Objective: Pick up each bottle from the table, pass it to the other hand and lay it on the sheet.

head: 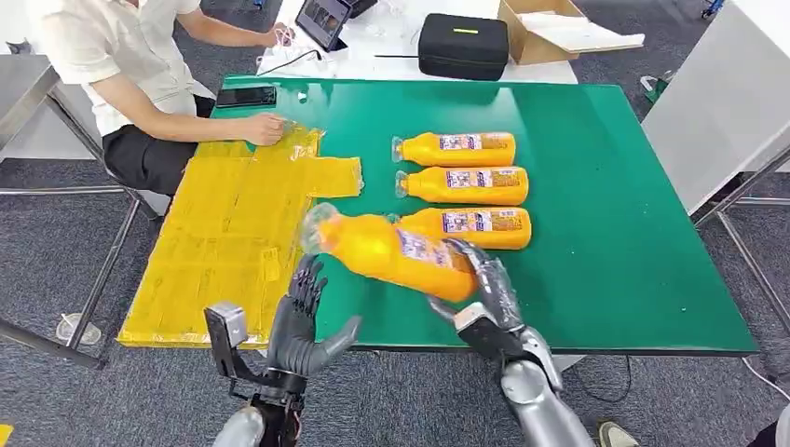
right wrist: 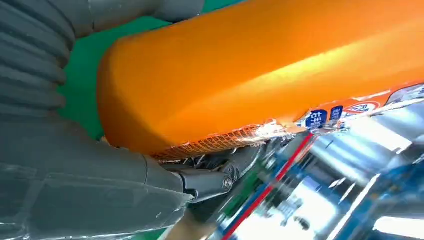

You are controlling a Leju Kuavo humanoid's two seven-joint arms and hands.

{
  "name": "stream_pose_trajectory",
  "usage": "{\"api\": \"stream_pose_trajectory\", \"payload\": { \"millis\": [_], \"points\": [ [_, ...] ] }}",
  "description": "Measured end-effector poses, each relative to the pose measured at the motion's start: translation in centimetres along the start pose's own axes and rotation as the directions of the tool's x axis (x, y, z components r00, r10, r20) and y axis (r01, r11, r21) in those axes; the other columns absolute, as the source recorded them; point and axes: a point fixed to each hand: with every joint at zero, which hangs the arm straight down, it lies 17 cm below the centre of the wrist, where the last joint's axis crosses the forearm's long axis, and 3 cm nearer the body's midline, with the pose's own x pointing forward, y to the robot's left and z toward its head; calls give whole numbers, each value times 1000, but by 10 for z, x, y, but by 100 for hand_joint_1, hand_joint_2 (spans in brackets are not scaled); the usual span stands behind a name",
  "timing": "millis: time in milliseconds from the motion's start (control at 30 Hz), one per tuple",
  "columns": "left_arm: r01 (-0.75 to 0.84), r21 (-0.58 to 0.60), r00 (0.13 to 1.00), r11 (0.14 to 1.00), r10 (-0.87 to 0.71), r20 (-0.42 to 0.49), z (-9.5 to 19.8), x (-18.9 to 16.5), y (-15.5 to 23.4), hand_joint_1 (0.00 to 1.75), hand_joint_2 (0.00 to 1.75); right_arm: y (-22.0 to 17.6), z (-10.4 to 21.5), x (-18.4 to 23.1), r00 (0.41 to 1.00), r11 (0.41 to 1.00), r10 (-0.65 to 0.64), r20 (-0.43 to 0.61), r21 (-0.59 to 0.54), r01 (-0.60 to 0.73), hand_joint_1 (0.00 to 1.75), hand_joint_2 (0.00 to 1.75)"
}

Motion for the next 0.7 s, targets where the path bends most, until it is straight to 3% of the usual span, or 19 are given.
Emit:
{"api": "stream_pose_trajectory", "payload": {
  "millis": [233, 700],
  "points": [
    [39, -14, 997, 999, -38, 69, -19, 16, -6, 0, 175, 49, -7, 18, 996, 991, -85, 21, 102, 82, 175, 175],
    [-264, -63, 963, 962, 267, 40, -26, 34, -14, 0, 175, 96, 7, 4, 983, 968, -175, -61, 174, 183, 175, 175]
  ]
}}
